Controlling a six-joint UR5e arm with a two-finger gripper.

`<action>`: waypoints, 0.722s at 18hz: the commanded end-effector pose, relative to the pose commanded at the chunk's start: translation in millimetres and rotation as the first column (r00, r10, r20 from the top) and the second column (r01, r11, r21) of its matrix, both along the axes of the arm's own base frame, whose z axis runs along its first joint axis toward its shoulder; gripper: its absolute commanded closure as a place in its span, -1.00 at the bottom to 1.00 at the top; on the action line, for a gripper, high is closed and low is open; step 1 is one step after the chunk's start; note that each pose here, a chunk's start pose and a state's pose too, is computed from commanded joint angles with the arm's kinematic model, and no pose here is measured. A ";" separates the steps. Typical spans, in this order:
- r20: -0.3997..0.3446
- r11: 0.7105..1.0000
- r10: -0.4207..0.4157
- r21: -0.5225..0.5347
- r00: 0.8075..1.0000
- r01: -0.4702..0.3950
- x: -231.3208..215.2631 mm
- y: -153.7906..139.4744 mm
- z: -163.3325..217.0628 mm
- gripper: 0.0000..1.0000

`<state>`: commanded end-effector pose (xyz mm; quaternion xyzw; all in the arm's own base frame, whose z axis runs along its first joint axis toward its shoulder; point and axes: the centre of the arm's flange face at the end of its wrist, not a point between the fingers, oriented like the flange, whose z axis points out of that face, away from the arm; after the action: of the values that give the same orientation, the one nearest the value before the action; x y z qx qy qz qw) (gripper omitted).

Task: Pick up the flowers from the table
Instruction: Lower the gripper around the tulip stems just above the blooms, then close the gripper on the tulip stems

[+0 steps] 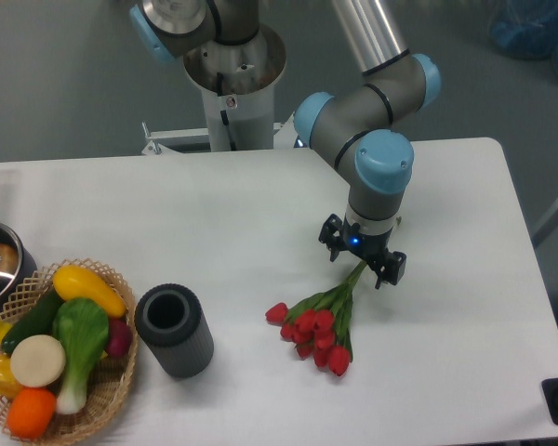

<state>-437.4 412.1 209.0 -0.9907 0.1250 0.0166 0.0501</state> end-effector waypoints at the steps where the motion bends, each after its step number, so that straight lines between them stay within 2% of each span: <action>1: 0.002 1.000 -0.015 -0.004 1.000 0.015 0.3 -0.3 -2.4 -1.00; 10: 0.008 0.999 -0.034 -0.007 0.999 0.034 -5.6 -4.0 -11.0 -1.00; 12: 0.008 1.000 -0.026 -0.007 1.000 0.026 -8.7 -7.5 -11.0 -0.89; 13: 0.005 1.000 -0.024 -0.006 1.000 0.025 -9.1 -7.2 -9.5 -0.73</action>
<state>-446.5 404.9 199.5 -0.9893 0.1371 0.0130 0.0476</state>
